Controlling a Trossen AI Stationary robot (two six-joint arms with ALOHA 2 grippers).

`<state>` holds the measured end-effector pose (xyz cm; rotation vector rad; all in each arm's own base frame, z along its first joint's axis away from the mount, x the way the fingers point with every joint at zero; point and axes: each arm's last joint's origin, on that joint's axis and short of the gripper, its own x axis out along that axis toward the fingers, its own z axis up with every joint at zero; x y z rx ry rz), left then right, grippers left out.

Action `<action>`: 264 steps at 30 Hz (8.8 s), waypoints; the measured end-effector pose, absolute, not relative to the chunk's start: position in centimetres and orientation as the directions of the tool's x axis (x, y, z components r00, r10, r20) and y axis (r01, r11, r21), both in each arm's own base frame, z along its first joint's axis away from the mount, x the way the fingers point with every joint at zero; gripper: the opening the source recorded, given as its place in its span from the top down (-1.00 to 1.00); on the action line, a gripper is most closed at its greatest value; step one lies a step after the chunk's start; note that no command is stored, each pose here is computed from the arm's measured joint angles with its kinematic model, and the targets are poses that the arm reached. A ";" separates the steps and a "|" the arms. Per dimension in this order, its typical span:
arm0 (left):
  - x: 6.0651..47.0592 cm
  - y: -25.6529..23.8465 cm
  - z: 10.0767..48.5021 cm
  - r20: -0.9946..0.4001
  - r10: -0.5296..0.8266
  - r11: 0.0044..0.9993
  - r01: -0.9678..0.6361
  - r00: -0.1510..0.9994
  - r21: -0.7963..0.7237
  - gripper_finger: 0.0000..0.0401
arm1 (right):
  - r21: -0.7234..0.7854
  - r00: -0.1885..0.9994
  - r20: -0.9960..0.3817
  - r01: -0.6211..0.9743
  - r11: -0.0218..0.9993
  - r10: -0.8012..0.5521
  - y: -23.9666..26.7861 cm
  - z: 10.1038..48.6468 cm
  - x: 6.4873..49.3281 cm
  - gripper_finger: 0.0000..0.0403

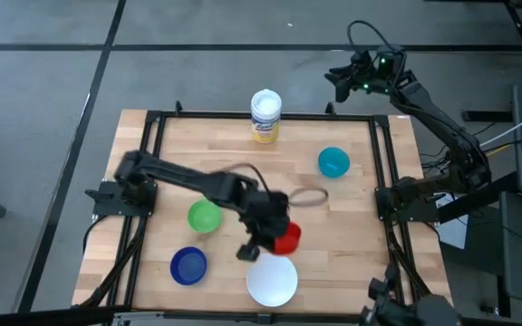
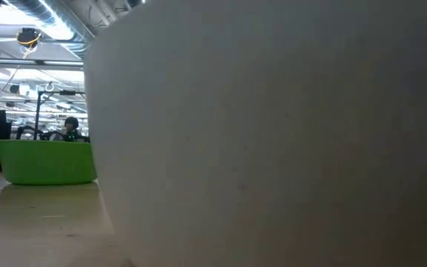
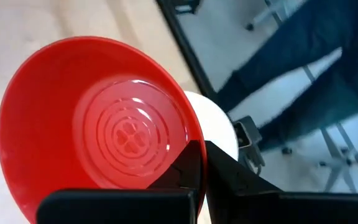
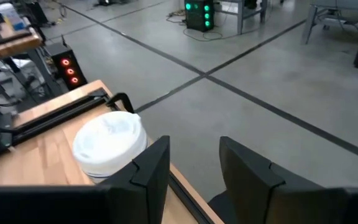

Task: Nest bowls inside each other
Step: Stack the red bowl on top of the white bowl, then stack the green bowl on top of the red bowl

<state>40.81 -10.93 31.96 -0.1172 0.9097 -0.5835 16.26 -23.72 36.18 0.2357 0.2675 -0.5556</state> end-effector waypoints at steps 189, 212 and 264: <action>42.3 -17.7 25.8 -0.862 -0.398 0.917 0.124 0.314 -0.378 0.99 | 0.285 0.943 -0.202 0.314 0.906 -0.264 -21.1 37.3 19.5 0.22; 43.2 -18.2 22.4 -0.883 -0.366 0.930 0.150 0.295 -0.336 0.99 | 0.293 0.943 -0.203 0.316 0.902 -0.264 -21.1 37.3 19.5 0.20; 43.0 -15.2 21.5 -0.961 -0.109 0.993 0.071 0.254 -0.093 0.34 | 0.285 0.954 -0.197 0.274 0.919 -0.224 -21.0 37.3 19.5 0.13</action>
